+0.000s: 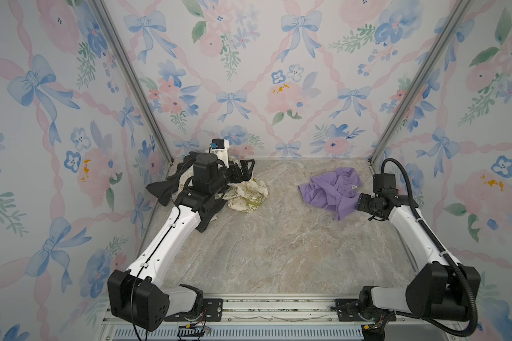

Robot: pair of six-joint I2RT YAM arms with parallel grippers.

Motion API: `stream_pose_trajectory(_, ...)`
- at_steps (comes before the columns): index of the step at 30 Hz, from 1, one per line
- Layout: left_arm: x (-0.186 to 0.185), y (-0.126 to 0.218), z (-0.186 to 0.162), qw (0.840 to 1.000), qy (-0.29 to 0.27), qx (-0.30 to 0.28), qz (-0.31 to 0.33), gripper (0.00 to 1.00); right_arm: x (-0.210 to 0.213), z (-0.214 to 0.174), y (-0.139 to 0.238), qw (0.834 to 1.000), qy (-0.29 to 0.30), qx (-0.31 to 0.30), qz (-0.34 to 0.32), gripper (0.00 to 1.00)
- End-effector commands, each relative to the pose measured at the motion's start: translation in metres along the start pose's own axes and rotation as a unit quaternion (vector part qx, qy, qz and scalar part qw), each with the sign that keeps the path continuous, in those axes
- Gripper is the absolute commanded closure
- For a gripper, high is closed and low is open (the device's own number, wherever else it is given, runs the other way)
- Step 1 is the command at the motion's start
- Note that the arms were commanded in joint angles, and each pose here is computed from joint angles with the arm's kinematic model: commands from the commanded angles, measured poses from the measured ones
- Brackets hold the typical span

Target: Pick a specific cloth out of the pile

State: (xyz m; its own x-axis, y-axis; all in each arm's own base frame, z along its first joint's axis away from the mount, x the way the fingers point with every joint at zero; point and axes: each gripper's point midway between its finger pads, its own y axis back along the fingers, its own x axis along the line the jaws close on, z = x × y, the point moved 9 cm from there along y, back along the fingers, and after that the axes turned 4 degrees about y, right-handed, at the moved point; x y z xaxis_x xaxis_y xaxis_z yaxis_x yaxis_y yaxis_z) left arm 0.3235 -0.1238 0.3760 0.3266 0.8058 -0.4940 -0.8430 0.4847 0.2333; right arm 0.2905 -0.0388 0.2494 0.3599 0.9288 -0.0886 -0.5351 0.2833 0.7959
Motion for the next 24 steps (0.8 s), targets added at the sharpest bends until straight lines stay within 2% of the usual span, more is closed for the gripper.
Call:
stream_pose_trajectory(1,0.001,0.005,0.006,1.0,-0.011,-0.015,0.003,0.02,0.0,0.025,0.034,0.995,-0.022,-0.092,0.017,0.21)
stream_pose_trajectory(4,0.003,0.005,0.007,1.0,-0.013,-0.016,0.006,0.02,0.003,0.04,0.062,0.984,-0.033,-0.169,0.055,0.18)
stream_pose_trajectory(8,0.005,0.007,0.008,1.0,-0.017,-0.021,0.012,0.02,0.005,0.058,0.098,0.956,-0.041,-0.267,0.11,0.16)
stream_pose_trajectory(11,0.008,0.008,0.007,0.999,-0.023,-0.027,0.03,0.02,0.007,0.069,0.116,0.938,-0.038,-0.314,0.139,0.15)
stream_pose_trajectory(17,0.021,0.019,0.005,0.992,-0.05,-0.062,0.094,0.02,0.02,0.077,0.131,0.921,0.011,-0.346,0.181,0.11)
stream_pose_trajectory(24,0.051,0.044,-0.016,0.965,-0.088,-0.133,0.209,0.02,0.029,0.063,0.126,0.907,0.043,-0.375,0.188,0.07)
